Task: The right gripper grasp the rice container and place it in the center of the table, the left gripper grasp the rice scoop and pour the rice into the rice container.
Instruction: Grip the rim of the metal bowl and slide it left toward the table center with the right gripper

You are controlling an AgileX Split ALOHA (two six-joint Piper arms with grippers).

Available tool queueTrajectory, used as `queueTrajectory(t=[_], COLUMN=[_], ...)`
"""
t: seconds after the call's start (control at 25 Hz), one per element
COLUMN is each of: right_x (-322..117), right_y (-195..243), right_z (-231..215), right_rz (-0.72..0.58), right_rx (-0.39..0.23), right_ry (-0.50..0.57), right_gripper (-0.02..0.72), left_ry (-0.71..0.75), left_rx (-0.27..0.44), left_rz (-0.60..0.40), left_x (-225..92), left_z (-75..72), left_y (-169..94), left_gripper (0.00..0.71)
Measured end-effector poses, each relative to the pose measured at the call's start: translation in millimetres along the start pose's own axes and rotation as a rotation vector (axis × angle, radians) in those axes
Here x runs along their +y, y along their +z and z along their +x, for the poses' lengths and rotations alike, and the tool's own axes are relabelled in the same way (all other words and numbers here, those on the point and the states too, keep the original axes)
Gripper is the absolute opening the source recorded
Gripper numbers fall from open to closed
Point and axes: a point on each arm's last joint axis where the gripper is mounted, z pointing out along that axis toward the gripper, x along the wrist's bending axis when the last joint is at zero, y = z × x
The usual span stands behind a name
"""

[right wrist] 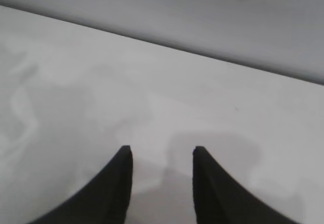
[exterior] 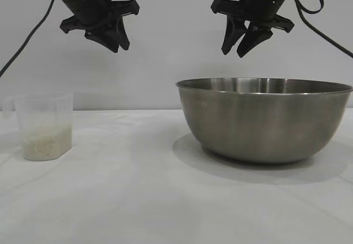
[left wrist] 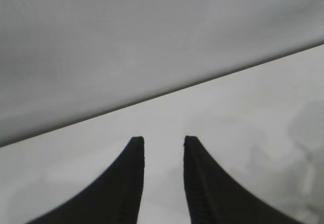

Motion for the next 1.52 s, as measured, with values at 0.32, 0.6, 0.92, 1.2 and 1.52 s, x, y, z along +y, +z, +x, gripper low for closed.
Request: queueTrajectory(t=[0.32, 0.6, 0.92, 1.2, 1.52], right_x=[0.0, -2.6, 3.6, -6.3, -57.4], right_y=[0.0, 0.0, -57.6, -111.3, -101.4], right_z=[0.0, 1.0, 6.2, -1.7, -8.0], right_rz=[0.0, 0.028, 0.118, 0.288, 0.495], right_rx=[0.0, 0.011, -0.007, -0.039, -0.086], right_ry=[0.0, -0.002, -0.03, -0.002, 0.047], right_gripper=[0.255, 0.255, 0.255, 0.255, 0.255], left_ry=[-0.001, -0.001, 0.001, 0.003, 0.003], left_rx=[0.0, -0.002, -0.016, -0.025, -0.026], left_rz=[0.003, 0.006, 0.03, 0.045, 0.046], left_x=[-0.9, -1.3, -3.4, -4.8, -4.9], left_z=[0.3, 0.1, -1.2, -2.0, -2.1], left_y=[1.0, 1.0, 0.9, 0.9, 0.9], left_gripper=[0.16, 0.16, 0.16, 0.16, 0.16])
